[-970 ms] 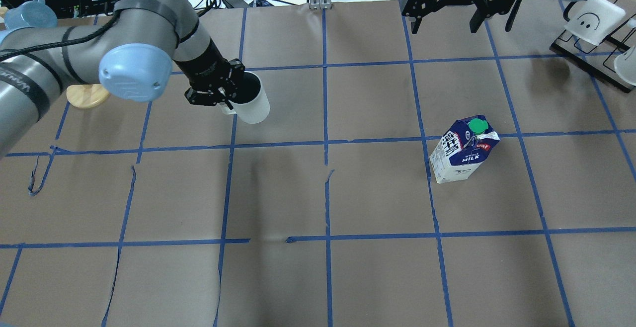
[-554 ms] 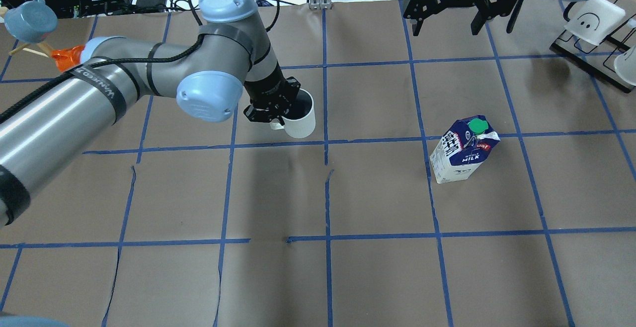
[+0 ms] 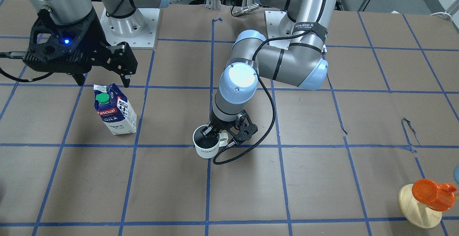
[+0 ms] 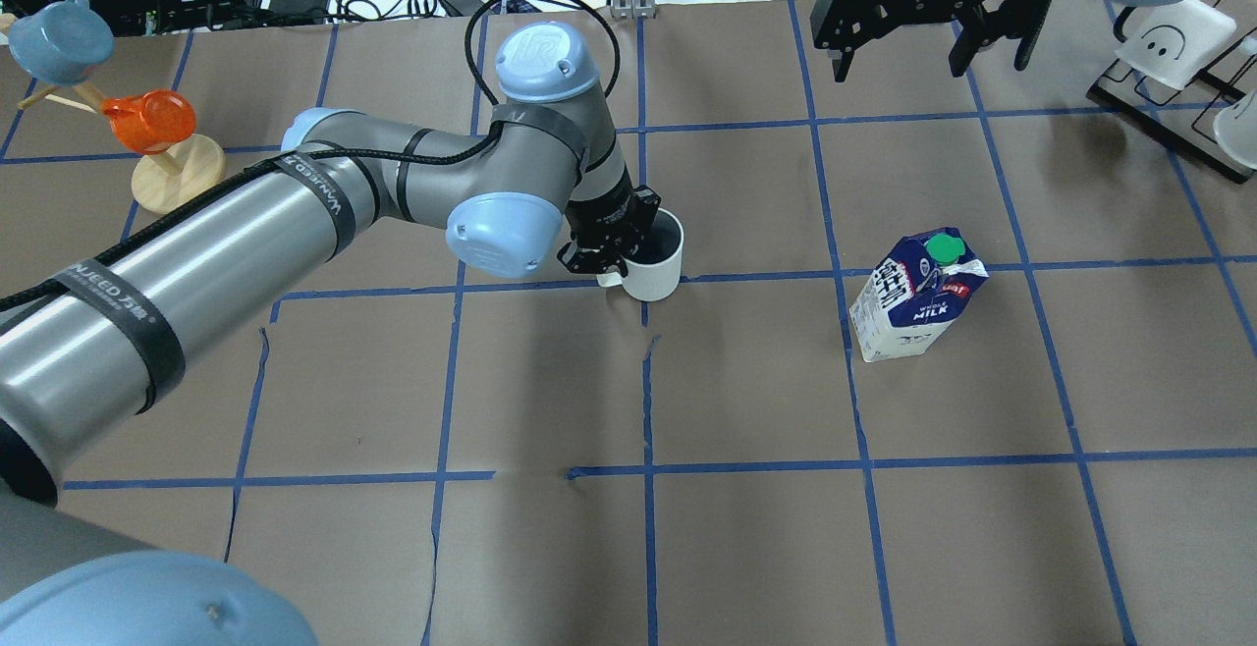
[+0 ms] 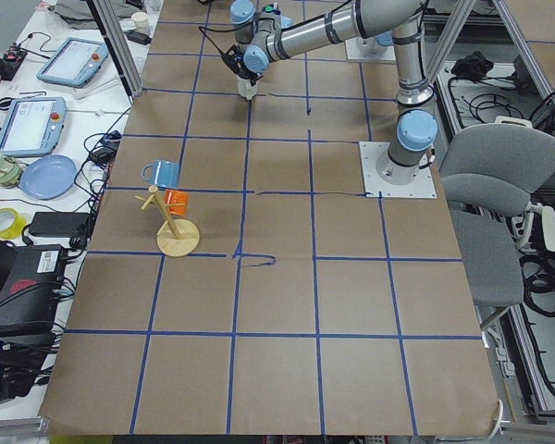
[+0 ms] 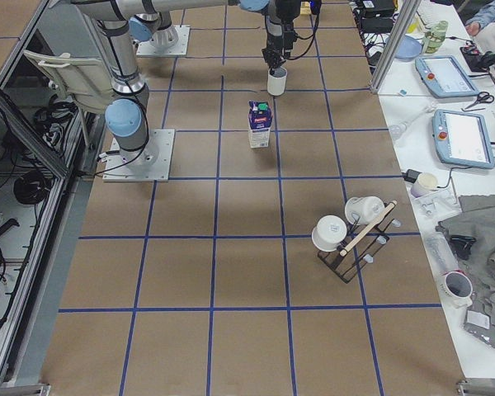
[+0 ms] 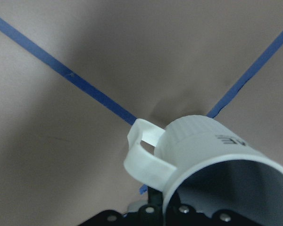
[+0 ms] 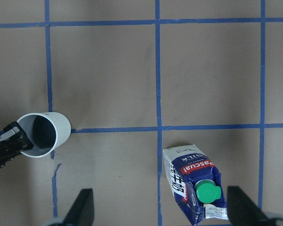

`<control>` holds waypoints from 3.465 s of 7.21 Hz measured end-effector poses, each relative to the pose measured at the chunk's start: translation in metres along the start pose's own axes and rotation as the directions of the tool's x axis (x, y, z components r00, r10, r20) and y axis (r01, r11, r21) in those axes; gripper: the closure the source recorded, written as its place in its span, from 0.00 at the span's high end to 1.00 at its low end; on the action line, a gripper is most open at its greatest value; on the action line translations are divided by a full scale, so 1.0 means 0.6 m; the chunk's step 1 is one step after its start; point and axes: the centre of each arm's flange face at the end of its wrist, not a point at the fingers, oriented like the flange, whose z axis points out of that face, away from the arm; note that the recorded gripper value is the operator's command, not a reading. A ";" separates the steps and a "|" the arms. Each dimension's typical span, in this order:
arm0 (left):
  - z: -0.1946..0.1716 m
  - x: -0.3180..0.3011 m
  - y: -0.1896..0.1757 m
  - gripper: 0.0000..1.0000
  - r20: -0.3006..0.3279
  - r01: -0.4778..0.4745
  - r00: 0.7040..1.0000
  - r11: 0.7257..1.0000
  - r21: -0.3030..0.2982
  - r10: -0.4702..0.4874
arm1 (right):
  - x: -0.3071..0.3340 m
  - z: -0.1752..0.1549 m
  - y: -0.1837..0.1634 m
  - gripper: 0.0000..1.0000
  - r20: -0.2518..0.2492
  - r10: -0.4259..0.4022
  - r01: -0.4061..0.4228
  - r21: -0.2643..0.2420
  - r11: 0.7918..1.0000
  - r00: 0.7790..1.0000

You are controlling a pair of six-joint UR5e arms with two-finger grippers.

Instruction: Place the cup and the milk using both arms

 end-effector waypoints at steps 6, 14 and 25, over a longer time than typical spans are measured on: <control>-0.241 -0.053 -0.111 1.00 0.104 -0.309 0.949 0.943 0.123 0.297 | 0.072 0.121 0.014 1.00 0.009 -0.194 0.194 -0.140 0.971 0.981; -0.410 -0.240 -0.109 1.00 0.246 -0.489 0.852 0.871 0.056 0.462 | 0.128 0.311 0.085 0.39 0.028 -0.230 0.228 -0.282 0.932 0.973; -0.418 -0.320 -0.084 1.00 0.185 -0.600 0.790 0.799 0.041 0.584 | -0.110 0.236 -0.014 0.33 0.057 0.100 -0.091 -0.156 0.984 0.993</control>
